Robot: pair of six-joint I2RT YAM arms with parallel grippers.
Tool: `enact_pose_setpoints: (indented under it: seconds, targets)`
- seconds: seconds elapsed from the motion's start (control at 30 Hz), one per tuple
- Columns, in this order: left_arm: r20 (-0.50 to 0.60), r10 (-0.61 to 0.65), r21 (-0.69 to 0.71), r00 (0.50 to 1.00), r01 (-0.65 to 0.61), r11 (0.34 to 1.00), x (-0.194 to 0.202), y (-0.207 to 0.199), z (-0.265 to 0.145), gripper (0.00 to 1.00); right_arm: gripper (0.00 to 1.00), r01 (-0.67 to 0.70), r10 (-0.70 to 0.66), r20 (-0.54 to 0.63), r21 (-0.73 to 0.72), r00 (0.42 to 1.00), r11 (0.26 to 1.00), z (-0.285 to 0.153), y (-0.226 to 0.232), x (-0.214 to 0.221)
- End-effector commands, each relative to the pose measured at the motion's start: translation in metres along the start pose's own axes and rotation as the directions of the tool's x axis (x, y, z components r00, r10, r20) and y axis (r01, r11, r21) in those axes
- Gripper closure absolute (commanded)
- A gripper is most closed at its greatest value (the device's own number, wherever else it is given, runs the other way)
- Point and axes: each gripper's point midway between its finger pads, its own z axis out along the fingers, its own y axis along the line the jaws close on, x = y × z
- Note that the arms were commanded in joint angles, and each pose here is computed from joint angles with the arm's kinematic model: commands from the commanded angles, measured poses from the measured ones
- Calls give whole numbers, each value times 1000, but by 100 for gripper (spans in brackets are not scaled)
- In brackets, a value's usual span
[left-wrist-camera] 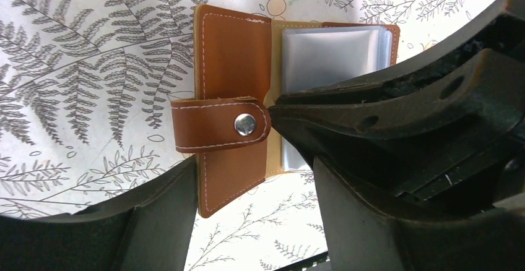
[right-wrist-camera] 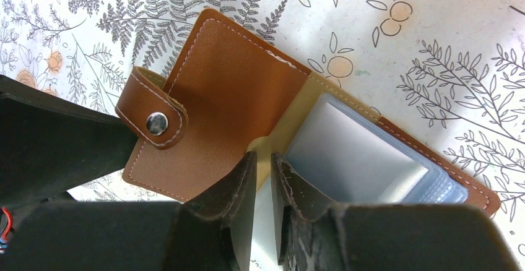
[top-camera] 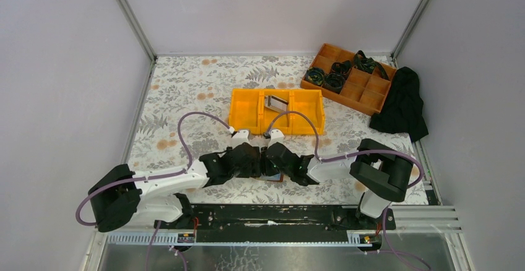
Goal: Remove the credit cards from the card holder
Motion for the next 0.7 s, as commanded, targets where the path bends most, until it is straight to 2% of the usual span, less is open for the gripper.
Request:
enact_pose_setpoints:
  seconds: [0.0,0.07,0.2,0.3,0.67]
  targets:
    - [-35,-72,244,997,78,967,-4,-54,-4,28,76,6,-5,-45,26,999,1000,1,-10,16]
    - [-20,-76,240,997,78,968,-10,-54,-12,29,76,7,-5,-45,33,999,999,2,-12,16]
    - [86,-59,110,995,49,993,-35,-28,-32,28,76,5,-3,-49,30,999,1000,4,-12,19]
    - [140,-35,69,989,25,997,-48,-18,-45,34,76,1,1,-55,27,999,1000,6,-11,20]
    - [69,-59,274,996,38,961,-32,-51,-49,34,76,-15,17,-55,23,998,1000,5,-12,22]
